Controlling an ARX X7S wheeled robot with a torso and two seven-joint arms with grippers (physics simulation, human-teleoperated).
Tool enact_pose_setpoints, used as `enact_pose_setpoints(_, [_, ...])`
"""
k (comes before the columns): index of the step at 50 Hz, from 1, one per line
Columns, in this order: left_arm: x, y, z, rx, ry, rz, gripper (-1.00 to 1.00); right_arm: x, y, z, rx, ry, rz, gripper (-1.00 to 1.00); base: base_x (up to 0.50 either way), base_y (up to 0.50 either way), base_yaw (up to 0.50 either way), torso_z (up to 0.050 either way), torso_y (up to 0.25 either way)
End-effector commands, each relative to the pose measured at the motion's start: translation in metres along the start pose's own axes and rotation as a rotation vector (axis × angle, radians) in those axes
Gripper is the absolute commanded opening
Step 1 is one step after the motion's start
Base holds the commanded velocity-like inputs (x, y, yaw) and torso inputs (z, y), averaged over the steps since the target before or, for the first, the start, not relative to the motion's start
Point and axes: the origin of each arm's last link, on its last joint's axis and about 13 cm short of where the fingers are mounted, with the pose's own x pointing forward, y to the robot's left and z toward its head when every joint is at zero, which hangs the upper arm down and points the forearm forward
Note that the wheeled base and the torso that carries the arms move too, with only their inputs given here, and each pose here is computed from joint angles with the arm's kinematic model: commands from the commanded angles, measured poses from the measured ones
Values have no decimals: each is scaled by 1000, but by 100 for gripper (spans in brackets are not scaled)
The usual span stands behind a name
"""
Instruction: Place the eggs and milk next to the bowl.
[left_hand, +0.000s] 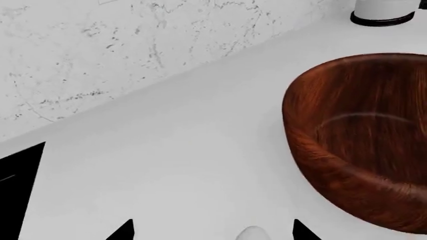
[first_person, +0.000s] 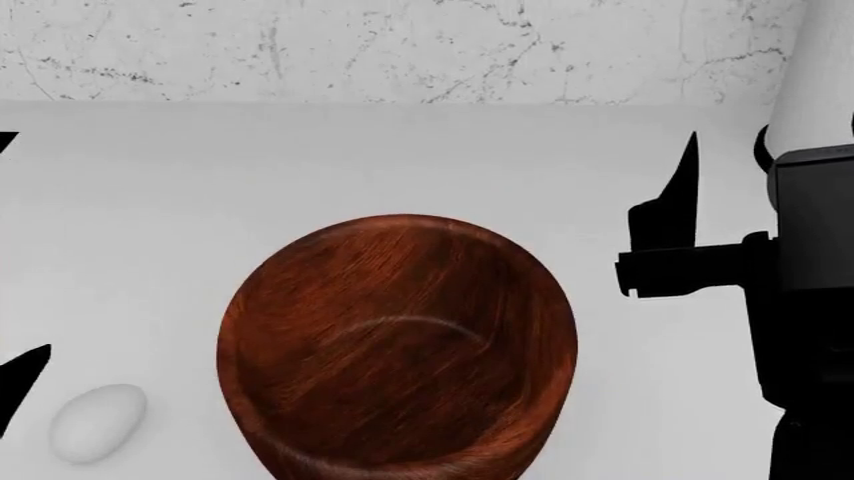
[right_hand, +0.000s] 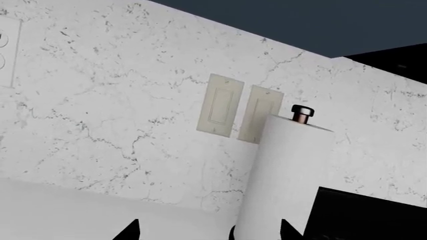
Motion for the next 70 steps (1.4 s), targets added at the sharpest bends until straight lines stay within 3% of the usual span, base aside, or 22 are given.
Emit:
enact_pose_setpoints(1, [-11,0,-5,36,49,-74,100,0,0,0,-1,1,2,100,0,0,0,0,0])
enact_pose_setpoints(17, [-13,-1,-14,52,79,-111,100,0,1,0,-1,2,4,100,0,0,0,0,0])
enact_pose_setpoints(28, [5,0,-28,50,114,-139,100,-1,2,-1,1,7,5,100,0,0,0,0,0])
enact_pose_setpoints(70, [32,-5,-51,46,180,-159,100,-2,1,-3,2,14,1,100,0,0,0,0,0])
